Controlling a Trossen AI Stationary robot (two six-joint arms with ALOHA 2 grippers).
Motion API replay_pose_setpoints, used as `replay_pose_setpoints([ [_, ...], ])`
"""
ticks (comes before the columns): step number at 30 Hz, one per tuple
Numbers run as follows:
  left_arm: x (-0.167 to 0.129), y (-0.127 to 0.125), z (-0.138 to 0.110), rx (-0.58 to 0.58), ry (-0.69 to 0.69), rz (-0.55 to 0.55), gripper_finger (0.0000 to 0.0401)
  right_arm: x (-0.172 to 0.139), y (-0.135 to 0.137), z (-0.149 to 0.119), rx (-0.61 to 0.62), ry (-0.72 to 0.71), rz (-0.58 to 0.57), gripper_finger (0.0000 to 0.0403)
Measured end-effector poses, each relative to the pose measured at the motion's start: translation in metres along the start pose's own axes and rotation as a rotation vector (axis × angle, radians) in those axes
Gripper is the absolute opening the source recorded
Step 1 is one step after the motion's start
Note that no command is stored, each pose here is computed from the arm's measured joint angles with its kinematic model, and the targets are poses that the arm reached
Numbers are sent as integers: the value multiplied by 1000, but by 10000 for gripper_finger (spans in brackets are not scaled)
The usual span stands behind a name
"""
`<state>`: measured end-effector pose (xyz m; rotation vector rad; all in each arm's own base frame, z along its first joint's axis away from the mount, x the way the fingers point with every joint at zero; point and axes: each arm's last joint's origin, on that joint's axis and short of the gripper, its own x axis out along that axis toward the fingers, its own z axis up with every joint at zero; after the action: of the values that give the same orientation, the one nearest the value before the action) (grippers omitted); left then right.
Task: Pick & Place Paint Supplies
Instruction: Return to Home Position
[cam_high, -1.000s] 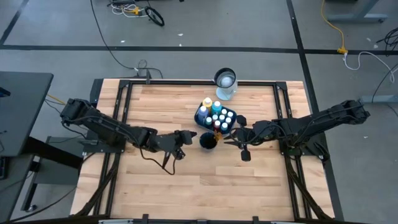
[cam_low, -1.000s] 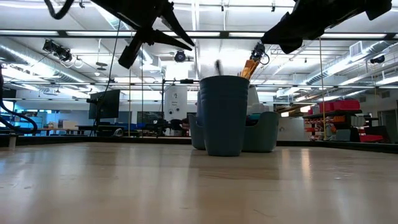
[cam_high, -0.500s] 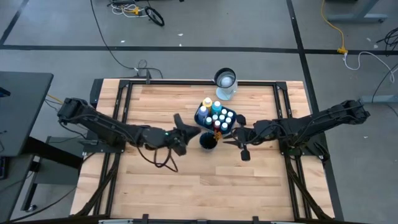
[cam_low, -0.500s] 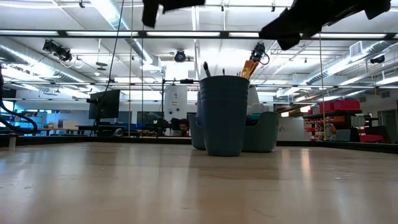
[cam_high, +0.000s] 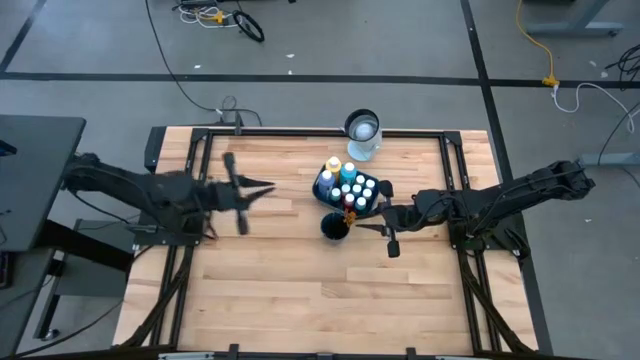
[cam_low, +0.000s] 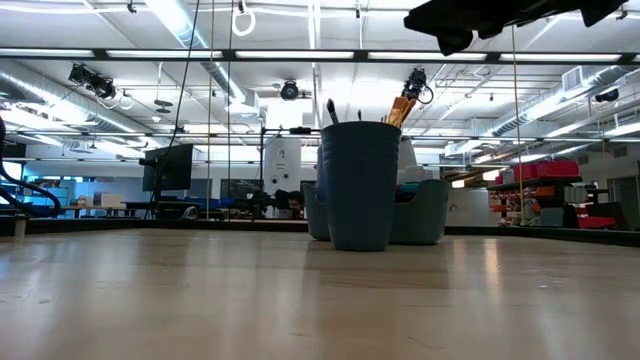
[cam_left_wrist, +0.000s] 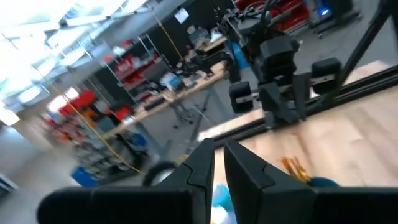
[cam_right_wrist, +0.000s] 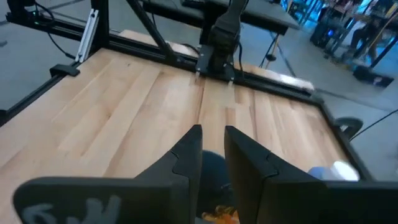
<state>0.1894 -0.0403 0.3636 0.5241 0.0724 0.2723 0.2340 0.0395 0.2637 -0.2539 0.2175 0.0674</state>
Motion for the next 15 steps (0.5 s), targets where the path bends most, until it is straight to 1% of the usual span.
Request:
replay_pose_setpoints([
  [5,-37,19,-11,-149,9,-89,41,0,1,-4,104,40,7,72],
  [8,-54,24,-22,-237,-10,-101,41,0,1,-4,123,40,7,72],
  [11,-67,24,-36,-322,-25,-111,41,0,1,-4,123,39,7,72],
  [15,-76,15,-62,-368,-5,-158,41,0,1,-4,123,39,7,72],
])
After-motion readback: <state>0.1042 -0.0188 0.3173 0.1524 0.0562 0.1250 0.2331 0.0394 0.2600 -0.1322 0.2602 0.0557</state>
